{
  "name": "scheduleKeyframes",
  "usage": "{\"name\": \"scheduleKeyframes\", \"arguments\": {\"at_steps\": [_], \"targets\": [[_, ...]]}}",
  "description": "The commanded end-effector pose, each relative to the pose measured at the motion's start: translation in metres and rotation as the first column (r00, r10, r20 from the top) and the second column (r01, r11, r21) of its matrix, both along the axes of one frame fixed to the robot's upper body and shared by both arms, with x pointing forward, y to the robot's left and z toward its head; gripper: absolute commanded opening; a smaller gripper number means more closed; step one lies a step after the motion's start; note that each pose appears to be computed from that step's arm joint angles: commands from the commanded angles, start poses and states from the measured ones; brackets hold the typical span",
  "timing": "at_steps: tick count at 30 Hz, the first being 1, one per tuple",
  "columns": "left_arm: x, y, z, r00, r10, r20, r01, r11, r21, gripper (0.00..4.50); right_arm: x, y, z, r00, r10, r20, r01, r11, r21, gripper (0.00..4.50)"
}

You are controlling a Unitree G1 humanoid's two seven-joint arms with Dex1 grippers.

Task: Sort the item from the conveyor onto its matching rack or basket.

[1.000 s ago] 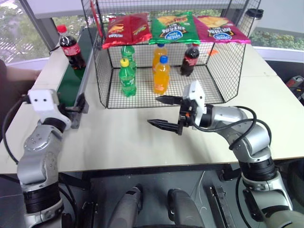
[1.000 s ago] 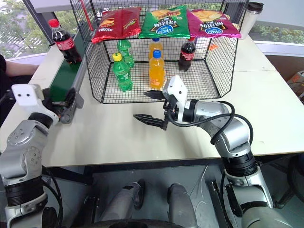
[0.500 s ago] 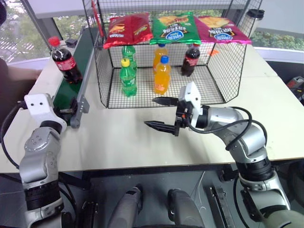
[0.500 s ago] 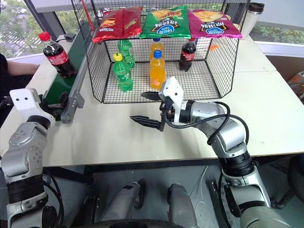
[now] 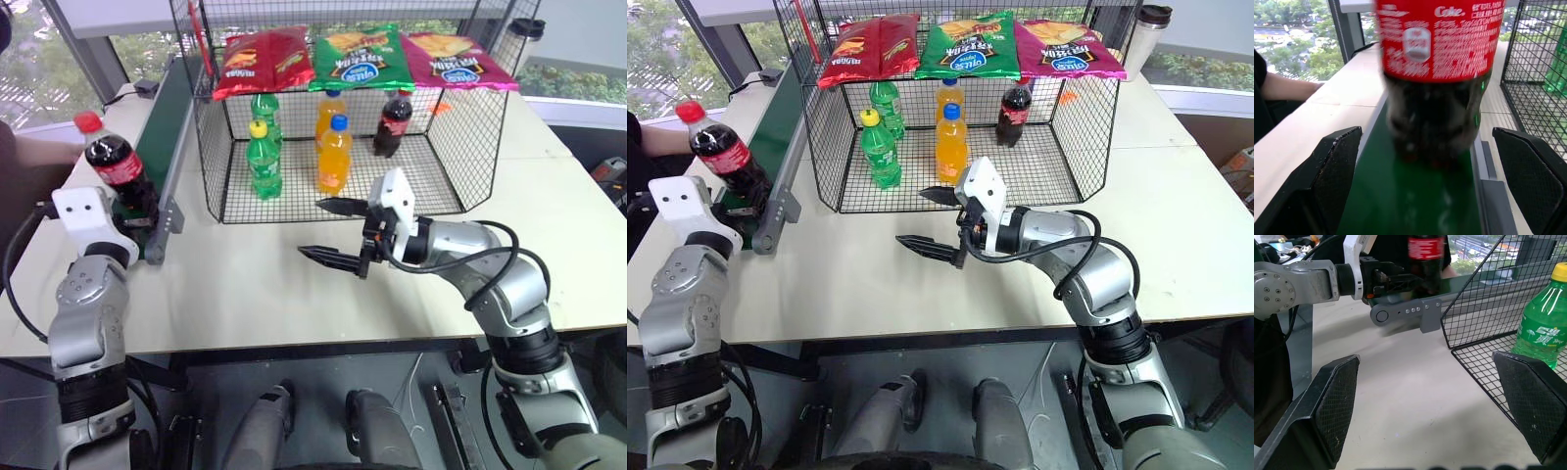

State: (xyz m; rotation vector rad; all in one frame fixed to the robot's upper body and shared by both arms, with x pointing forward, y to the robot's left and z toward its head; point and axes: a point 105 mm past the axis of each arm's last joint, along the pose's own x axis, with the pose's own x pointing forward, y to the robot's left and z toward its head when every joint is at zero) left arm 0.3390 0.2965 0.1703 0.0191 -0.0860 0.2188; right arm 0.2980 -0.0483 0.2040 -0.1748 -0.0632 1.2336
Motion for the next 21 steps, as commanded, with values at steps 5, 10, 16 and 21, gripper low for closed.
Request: {"name": "scheduleKeyframes", "arguments": {"at_steps": [5,10,16,21], "targets": [[0.000,-0.006,0.018,0.995,-0.047,0.088,0.046,0.999,0.021,3.96,-0.003,-0.001,0.009,0.999,0.001,0.048,-0.001,1.000,0.011,4.50],[-0.002,-0.009,0.047,0.968,-0.082,0.236,0.102,0.992,-0.073,2.91,-0.001,-0.003,0.009,0.998,-0.008,0.055,0.008,1.000,-0.001,4.50],[0.004,-0.026,0.081,0.933,-0.200,0.300,0.219,0.975,-0.031,2.91,-0.001,-0.005,0.016,0.998,-0.011,0.061,0.009,1.000,0.019,4.50],[0.006,-0.093,0.059,0.810,-0.573,0.126,0.571,0.819,0.055,2.91,0.004,-0.010,0.034,0.997,-0.038,0.063,0.032,0.996,0.089,4.50]]}}
